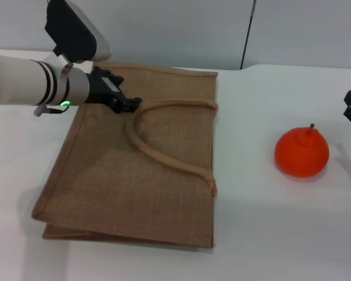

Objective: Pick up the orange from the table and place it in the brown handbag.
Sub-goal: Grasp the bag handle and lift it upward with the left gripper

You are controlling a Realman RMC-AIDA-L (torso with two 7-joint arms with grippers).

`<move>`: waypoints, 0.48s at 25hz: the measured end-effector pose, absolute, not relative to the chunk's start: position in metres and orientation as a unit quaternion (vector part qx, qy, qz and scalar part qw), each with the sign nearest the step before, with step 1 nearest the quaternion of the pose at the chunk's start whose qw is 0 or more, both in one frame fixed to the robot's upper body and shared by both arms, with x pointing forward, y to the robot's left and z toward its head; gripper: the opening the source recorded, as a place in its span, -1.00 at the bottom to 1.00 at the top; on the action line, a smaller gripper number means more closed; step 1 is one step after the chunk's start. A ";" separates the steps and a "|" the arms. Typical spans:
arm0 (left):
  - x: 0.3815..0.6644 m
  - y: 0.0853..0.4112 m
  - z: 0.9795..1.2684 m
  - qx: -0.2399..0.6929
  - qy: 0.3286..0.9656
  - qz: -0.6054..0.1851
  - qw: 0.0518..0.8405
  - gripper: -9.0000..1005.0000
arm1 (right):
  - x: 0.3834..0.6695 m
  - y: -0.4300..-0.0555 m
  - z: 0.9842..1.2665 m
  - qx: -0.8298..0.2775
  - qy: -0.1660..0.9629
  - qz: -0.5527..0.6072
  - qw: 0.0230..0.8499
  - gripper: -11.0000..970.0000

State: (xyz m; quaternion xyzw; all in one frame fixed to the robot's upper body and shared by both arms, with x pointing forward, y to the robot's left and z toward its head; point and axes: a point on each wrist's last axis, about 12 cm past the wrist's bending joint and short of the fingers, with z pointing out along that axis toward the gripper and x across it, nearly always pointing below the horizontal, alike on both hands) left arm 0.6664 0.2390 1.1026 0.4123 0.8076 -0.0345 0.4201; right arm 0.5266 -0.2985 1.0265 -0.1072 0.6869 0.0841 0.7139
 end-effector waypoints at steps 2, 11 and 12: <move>0.666 0.237 1.103 0.421 0.804 -0.035 0.419 0.38 | 0.526 -0.298 1.026 -0.107 0.688 0.086 0.713 0.85; 0.666 0.227 1.107 0.443 0.792 -0.053 0.418 0.38 | 0.526 -0.300 1.028 -0.102 0.684 0.094 0.716 0.84; 0.666 0.226 1.108 0.443 0.791 -0.058 0.418 0.38 | 0.526 -0.300 1.028 -0.102 0.684 0.094 0.716 0.84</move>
